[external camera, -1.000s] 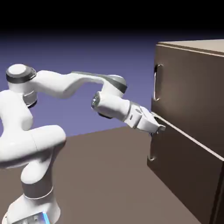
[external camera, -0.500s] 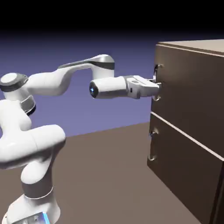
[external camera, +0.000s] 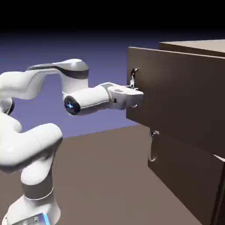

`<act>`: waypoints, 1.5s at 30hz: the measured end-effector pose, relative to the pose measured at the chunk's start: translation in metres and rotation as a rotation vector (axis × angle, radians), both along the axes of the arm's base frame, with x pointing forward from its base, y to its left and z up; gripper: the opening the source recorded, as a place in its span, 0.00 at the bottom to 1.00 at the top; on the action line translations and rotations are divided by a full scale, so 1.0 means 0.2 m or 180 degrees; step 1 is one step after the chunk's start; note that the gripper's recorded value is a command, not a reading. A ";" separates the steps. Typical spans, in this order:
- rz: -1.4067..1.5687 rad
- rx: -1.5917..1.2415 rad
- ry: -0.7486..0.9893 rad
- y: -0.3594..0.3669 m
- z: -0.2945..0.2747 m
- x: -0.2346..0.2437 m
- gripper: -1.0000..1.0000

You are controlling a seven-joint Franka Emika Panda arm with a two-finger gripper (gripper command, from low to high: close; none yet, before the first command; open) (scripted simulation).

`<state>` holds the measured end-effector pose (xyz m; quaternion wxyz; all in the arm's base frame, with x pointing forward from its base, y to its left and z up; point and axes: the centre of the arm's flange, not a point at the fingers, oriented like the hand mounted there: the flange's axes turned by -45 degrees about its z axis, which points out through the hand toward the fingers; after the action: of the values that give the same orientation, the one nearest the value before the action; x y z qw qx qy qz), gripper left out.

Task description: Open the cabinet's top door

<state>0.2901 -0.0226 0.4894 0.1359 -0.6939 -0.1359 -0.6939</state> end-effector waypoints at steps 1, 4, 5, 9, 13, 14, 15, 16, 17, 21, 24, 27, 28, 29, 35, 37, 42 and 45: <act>0.0060 0.0000 0.0000 -0.03 0.00 -0.03 0.00; 0.0231 0.0000 0.0000 -0.10 0.00 -0.10 0.00; 0.0286 0.0000 0.0000 -0.13 0.00 -0.13 0.00; 0.0503 -0.0001 0.0001 -0.24 0.00 -0.22 0.00; 0.0656 0.0027 -0.0015 -0.31 0.00 -0.29 0.00; 0.0658 0.0036 -0.0017 -0.30 0.00 -0.29 0.00; 0.0655 0.0039 -0.0021 -0.30 0.00 -0.29 0.00; 0.0650 0.0039 -0.0020 -0.30 0.00 -0.29 0.00; 0.0644 0.0036 -0.0018 -0.29 0.00 -0.28 0.00; 0.0687 0.0001 -0.0001 -0.33 0.00 -0.29 0.00; 0.0843 0.0000 -0.0001 -0.42 0.00 -0.34 0.00; 0.0990 0.0000 0.0000 -0.50 0.00 -0.39 0.00; 0.1038 0.0000 0.0000 -0.53 0.00 -0.41 0.00; 0.1086 0.0000 0.0000 -0.55 0.00 -0.42 0.00; 0.1381 0.0000 0.0000 -0.73 0.00 -0.50 0.00; 0.1485 0.0000 0.0000 -0.79 0.00 -0.52 0.00; 0.1762 0.0000 0.0000 -0.96 0.00 -0.58 0.00; 0.1942 0.0000 0.0000 -1.07 0.00 -0.61 0.00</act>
<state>0.1691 -0.2365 0.4894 0.3380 -0.6211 -0.3381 -0.6211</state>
